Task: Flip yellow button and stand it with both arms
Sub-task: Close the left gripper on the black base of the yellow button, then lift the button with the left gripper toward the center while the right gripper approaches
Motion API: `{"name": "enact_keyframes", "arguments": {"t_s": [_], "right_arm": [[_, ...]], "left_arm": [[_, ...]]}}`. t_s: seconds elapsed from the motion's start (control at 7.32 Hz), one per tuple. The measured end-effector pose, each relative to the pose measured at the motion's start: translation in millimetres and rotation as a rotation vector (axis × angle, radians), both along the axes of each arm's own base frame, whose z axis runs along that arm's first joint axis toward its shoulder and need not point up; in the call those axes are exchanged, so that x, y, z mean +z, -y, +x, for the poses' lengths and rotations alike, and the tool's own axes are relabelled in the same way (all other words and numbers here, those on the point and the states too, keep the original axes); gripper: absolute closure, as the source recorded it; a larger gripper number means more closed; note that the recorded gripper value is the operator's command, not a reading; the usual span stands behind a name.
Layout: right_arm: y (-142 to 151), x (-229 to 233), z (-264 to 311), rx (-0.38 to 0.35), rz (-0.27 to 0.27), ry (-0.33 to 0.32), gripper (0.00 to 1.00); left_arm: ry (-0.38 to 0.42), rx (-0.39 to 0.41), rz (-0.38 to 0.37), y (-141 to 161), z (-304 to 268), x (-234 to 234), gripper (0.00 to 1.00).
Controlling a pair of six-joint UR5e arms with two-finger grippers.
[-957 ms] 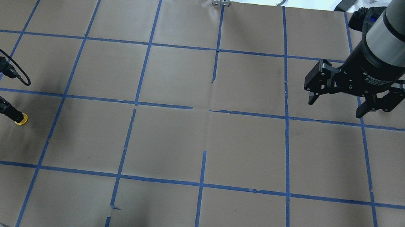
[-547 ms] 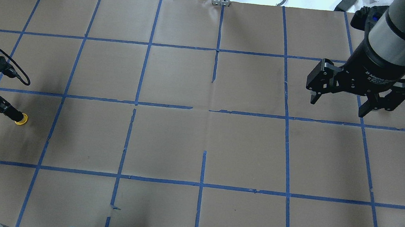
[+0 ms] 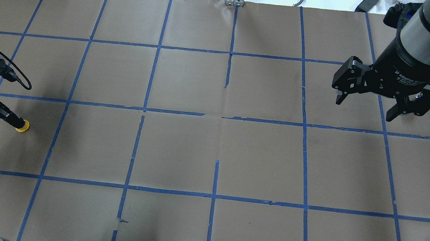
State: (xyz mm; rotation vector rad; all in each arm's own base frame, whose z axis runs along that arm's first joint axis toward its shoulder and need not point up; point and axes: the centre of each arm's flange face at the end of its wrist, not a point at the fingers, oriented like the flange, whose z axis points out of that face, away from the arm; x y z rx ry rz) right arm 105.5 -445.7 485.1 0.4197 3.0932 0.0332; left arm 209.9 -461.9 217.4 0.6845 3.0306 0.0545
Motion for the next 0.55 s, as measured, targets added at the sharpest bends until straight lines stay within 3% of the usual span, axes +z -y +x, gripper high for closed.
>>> {"name": "enact_keyframes", "arguments": {"t_s": [0.41, 0.55], "right_arm": [[4, -4, -5, -0.015, 0.008, -0.001, 0.00], [5, -5, -6, -0.017, 0.010, -0.001, 0.00]], "left_arm": [[-0.001, -0.018, -0.022, 1, -23, 28, 0.96], [-0.047, -0.011, -0.016, -2, -53, 48, 0.97]]}}
